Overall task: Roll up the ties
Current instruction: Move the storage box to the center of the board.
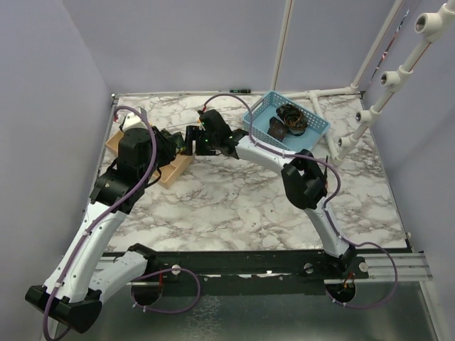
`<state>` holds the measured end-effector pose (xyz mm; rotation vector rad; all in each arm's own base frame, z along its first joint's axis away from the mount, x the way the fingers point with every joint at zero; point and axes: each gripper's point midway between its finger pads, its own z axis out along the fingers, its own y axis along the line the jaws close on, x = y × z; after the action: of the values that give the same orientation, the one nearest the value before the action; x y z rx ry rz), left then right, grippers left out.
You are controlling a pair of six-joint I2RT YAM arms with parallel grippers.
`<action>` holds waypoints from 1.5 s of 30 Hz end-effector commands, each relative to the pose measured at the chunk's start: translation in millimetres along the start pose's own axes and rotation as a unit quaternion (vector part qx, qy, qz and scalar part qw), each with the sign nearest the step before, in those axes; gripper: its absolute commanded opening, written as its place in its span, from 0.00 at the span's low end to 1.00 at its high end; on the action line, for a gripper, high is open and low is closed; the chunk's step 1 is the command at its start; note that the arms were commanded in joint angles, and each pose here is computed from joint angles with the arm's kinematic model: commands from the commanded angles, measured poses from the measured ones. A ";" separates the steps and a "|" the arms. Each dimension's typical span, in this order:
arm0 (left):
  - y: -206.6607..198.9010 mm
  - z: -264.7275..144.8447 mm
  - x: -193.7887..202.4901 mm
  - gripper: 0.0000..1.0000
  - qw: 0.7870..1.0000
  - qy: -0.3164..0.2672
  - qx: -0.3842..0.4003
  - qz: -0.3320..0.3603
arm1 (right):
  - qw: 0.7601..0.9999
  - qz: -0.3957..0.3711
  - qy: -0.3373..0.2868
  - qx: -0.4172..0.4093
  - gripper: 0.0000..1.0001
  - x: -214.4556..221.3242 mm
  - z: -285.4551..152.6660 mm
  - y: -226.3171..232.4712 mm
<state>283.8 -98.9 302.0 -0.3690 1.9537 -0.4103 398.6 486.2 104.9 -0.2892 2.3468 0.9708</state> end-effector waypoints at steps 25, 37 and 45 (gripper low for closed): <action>4.3 -0.2 17.2 0.00 1.000 0.003 0.022 -0.003 | 0.965 0.044 0.081 0.245 0.38 86.2 -42.2 -154.2; -22.1 -3.5 35.7 0.00 0.993 0.046 0.105 0.013 | 0.959 -0.002 0.045 0.278 0.57 104.3 -167.8 -167.0; -31.3 -2.5 58.8 0.00 0.986 0.071 0.154 0.001 | 0.982 0.050 0.007 0.184 0.66 98.2 -182.5 -112.7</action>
<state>264.3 -138.7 264.0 -0.1932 2.0252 -0.6407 295.1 264.6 70.6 -0.0551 2.5295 0.4656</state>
